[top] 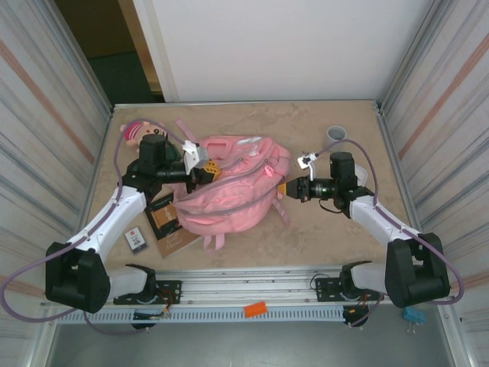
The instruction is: Pack books, pencil case, and school supplies into a backpack
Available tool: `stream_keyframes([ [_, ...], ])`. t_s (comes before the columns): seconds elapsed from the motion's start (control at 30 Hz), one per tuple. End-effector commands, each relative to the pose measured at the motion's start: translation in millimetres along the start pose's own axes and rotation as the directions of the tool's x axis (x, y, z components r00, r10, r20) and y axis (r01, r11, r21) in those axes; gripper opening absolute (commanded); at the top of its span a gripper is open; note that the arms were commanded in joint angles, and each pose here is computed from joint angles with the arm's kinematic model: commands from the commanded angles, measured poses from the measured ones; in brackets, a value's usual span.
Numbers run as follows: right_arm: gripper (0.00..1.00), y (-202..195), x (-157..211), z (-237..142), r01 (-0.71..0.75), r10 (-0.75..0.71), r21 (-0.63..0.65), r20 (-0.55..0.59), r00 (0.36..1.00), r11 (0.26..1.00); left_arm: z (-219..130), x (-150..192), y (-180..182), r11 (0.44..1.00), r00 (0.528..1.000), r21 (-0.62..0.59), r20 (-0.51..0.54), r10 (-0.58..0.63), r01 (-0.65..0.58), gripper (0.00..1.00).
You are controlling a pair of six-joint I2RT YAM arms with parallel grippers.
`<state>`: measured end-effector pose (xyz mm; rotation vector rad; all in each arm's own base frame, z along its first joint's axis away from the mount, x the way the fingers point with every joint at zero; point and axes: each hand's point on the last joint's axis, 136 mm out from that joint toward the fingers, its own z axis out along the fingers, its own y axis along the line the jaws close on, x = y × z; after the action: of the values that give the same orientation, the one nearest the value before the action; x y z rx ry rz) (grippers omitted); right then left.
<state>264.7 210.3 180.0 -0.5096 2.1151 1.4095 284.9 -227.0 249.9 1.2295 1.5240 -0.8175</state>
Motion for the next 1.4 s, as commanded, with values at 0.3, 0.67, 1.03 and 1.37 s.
stream_keyframes([
  [0.3,0.00,62,8,23,0.036,-0.040,-0.062,-0.076,0.996,0.997,17,-22,34,0.941,0.995,-0.324,-0.009,0.102,-0.100,0.00],
  [0.67,0.00,40,14,27,0.102,-0.094,0.258,-0.044,0.995,0.961,29,-31,28,0.954,0.996,-0.292,0.043,0.084,-0.068,0.00],
  [1.03,0.13,35,17,35,0.120,-0.108,0.279,-0.058,0.992,0.953,37,-40,21,0.961,0.994,-0.269,0.072,0.087,-0.064,0.00],
  [1.37,0.18,35,24,36,0.129,-0.110,0.294,-0.080,0.991,0.947,38,-46,21,0.961,0.993,-0.272,0.097,0.072,-0.043,0.00],
])
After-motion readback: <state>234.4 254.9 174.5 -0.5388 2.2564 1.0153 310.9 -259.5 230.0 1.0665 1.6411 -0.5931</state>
